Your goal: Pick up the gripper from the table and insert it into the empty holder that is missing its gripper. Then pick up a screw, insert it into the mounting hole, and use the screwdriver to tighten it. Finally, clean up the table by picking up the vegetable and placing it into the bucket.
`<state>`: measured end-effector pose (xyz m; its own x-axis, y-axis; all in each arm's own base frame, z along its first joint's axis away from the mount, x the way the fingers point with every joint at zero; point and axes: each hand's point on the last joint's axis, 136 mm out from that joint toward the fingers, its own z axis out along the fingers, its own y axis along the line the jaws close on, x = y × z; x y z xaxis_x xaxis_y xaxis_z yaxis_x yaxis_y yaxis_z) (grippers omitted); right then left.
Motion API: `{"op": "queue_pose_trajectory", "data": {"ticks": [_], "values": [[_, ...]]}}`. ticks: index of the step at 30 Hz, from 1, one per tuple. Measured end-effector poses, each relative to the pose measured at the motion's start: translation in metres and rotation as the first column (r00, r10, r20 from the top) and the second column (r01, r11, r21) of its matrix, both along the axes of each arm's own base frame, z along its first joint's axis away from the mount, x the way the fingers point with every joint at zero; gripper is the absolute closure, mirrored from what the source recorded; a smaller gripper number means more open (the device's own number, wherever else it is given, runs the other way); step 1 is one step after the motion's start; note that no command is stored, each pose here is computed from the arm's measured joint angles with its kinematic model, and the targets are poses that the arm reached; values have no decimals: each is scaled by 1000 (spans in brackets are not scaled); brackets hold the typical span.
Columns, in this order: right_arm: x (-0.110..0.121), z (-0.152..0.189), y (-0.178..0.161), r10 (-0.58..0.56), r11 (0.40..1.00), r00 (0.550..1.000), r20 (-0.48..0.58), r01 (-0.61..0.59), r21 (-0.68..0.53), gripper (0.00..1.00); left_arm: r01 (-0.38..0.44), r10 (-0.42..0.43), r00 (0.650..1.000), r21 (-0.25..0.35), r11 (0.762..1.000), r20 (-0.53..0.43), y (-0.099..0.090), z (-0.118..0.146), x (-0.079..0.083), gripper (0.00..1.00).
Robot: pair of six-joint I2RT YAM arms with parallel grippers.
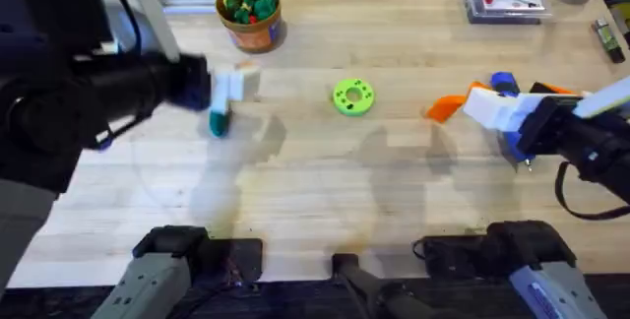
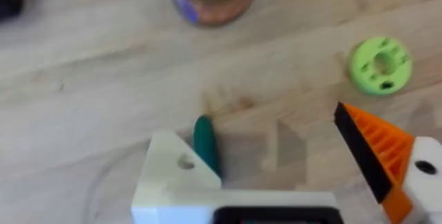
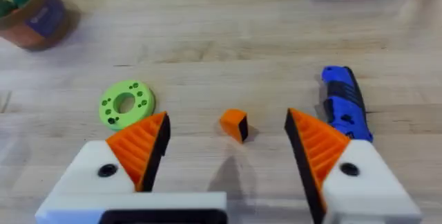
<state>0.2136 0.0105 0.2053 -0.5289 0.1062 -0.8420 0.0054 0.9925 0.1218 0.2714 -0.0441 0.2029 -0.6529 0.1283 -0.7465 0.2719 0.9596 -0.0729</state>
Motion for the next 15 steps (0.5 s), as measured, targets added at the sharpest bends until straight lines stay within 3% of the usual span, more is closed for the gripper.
{"op": "queue_pose_trajectory", "data": {"ticks": [3, 6, 8, 15], "values": [[0, 0, 0, 0, 1000, 1000, 0, 0, 0, 7, 126, -104, 976, -105, 986, 193, -26, 43, 20, 15], [0, 0, 0, 0, 1000, 1000, 0, 0, 0, 7, 245, -176, 915, -154, 957, 363, -46, 84, 29, 15], [0, 0, 0, 0, 1000, 1000, 0, 0, 0, 7, 280, -200, 906, -175, 944, 372, -52, 90, 25, 16], [0, 0, 0, 0, 1000, 1000, 0, 0, 0, 7, 303, -235, 934, -247, 920, 269, -61, 71, 9, 15]]}}
